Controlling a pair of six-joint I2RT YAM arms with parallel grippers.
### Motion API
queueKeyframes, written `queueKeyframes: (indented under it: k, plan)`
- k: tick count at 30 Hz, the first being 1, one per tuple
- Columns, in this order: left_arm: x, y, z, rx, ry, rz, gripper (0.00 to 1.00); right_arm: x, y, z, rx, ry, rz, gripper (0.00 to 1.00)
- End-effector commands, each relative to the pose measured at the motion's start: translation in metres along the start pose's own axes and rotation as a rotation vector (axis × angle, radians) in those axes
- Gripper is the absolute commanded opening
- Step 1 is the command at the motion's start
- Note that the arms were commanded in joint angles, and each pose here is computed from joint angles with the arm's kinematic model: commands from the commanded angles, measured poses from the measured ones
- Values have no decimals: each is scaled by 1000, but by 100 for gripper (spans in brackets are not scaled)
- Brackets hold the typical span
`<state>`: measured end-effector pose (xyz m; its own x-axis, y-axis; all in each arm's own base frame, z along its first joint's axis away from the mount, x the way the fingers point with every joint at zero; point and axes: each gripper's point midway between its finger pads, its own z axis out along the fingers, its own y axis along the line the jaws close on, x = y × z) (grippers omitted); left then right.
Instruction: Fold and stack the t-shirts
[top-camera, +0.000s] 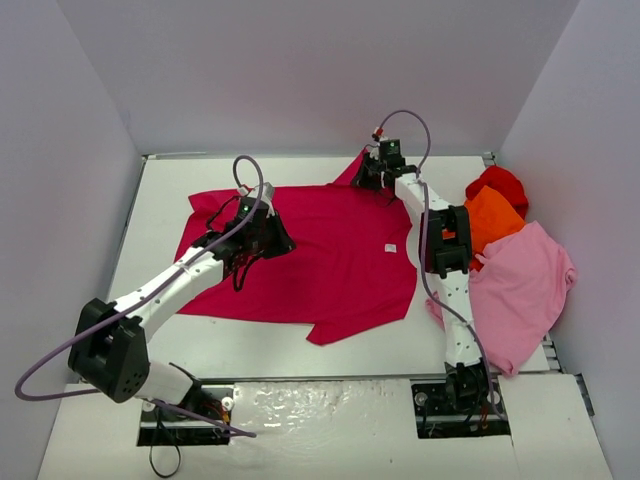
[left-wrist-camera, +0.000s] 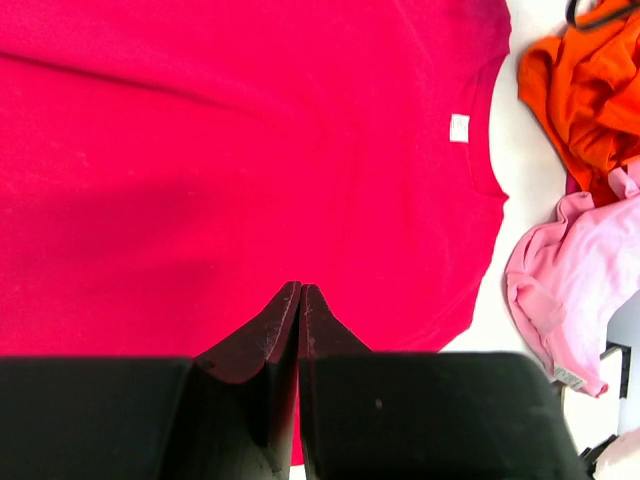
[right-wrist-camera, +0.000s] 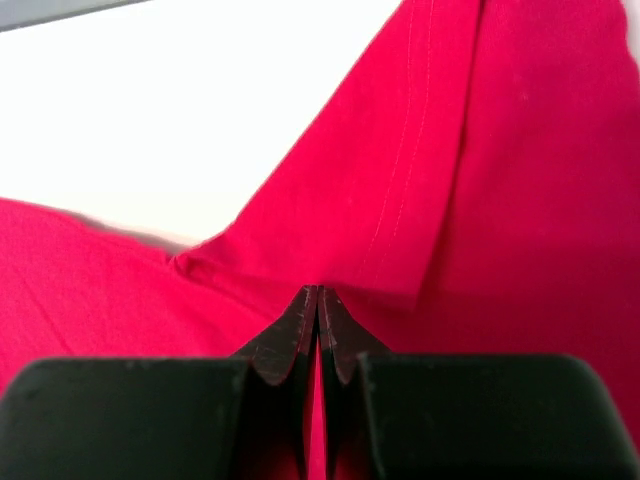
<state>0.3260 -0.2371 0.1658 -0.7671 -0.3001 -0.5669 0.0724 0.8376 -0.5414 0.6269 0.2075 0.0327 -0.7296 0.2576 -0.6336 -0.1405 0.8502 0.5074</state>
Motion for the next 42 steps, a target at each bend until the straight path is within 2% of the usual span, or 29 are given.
queueKeyframes:
  k: [1,4,6,9,14,21,26,28,29,33,34,37,39,42]
  plan:
    - [-12,-16,0,49,-57,-12,0,-42,30,12,-107,-113,-12,0]
    - [-5,-14,0,40,-49,-8,0,-60,54,12,-219,-169,-5,0]
    - [-2,-12,0,32,-48,-5,0,-56,65,8,-266,-165,-19,0]
    - [-1,-9,-3,19,-58,-1,0,-63,89,-26,-278,-198,-106,0]
    - [-1,-9,-4,15,-61,8,0,-40,79,-45,-203,-135,-159,0]
    - [2,-12,-6,20,-64,6,0,-15,58,-41,-143,-72,-158,0]
    - [11,-4,-2,-2,-40,0,0,2,47,-57,-85,-46,-174,1]
    - [12,0,1,-29,-26,17,0,-1,50,-71,-67,-59,-189,8]
    - [11,2,2,-47,-21,32,0,11,38,-74,-12,-34,-188,16]
    - [-22,15,9,-214,-40,166,0,26,36,-104,68,-7,-156,21]
    - [-31,19,14,-266,-42,199,0,31,40,-111,75,-4,-150,19]
    - [-52,32,33,-374,-25,262,0,46,49,-131,107,11,-151,1]
    - [-50,54,58,-461,37,284,0,49,50,-148,152,4,-156,0]
    - [-46,73,79,-492,85,258,0,70,43,-163,179,57,-143,0]
